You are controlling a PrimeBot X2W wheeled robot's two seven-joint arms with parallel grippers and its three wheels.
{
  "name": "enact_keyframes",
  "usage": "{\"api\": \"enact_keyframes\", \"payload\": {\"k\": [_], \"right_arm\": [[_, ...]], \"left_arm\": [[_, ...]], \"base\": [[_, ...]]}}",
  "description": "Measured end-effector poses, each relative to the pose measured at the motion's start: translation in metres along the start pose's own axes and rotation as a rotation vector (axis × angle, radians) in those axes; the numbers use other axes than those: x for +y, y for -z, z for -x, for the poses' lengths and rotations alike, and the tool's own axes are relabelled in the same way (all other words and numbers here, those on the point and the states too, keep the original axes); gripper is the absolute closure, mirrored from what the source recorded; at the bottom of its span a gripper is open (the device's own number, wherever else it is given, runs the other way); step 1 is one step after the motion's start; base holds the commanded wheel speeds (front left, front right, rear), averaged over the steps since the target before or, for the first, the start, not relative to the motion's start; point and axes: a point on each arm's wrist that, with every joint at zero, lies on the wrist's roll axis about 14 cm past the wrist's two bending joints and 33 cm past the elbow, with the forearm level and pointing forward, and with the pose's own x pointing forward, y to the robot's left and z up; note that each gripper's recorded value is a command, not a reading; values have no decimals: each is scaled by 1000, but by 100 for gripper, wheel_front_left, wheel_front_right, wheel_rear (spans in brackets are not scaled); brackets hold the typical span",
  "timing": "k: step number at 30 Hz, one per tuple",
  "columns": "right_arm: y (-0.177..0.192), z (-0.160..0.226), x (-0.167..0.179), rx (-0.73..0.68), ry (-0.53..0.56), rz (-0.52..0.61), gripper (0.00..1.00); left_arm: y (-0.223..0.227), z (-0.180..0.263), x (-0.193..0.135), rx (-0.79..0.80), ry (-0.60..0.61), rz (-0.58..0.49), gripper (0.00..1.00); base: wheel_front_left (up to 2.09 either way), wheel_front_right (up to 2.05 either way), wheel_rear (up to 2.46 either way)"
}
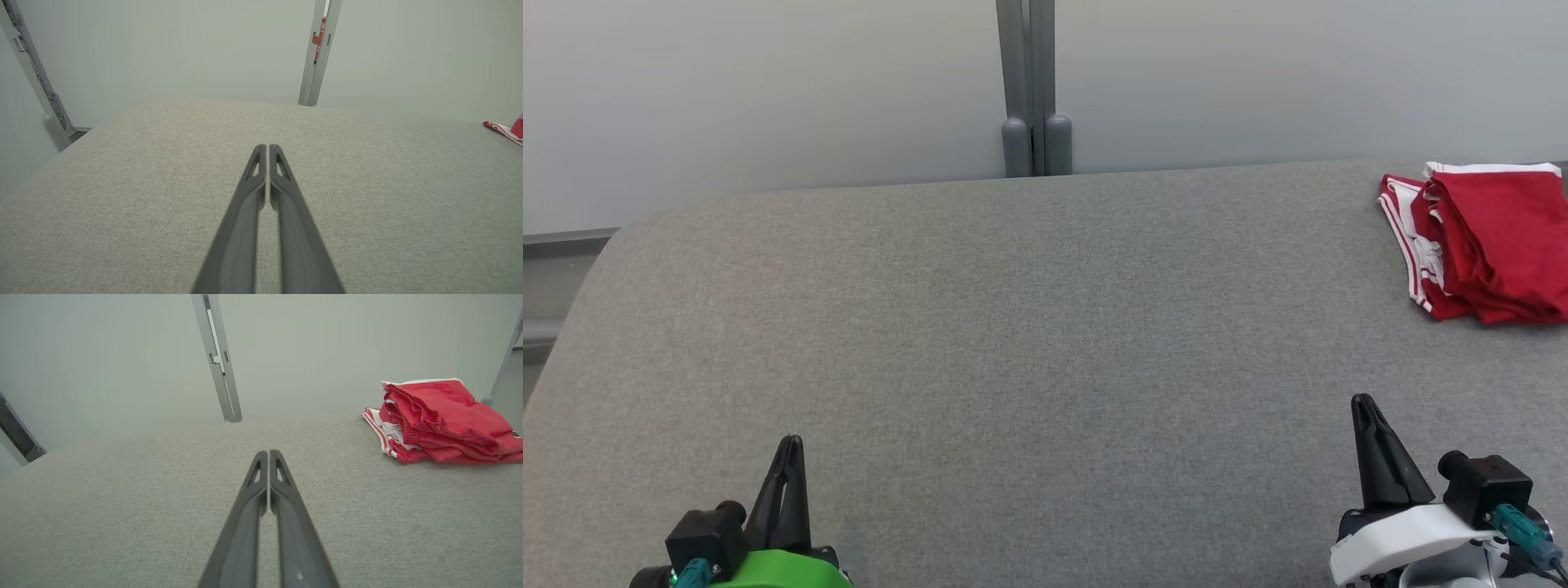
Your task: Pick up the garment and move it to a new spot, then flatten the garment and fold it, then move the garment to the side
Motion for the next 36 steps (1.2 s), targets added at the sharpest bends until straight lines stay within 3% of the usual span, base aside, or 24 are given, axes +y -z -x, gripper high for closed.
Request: {"api": "enact_keyframes", "payload": {"k": [36], "right_arm": [[9, -8, -23, 40, 147, -588, 100]], "left_arm": [[3, -9, 20, 38, -119, 595, 100]], "base": [[0, 0, 0]]}}
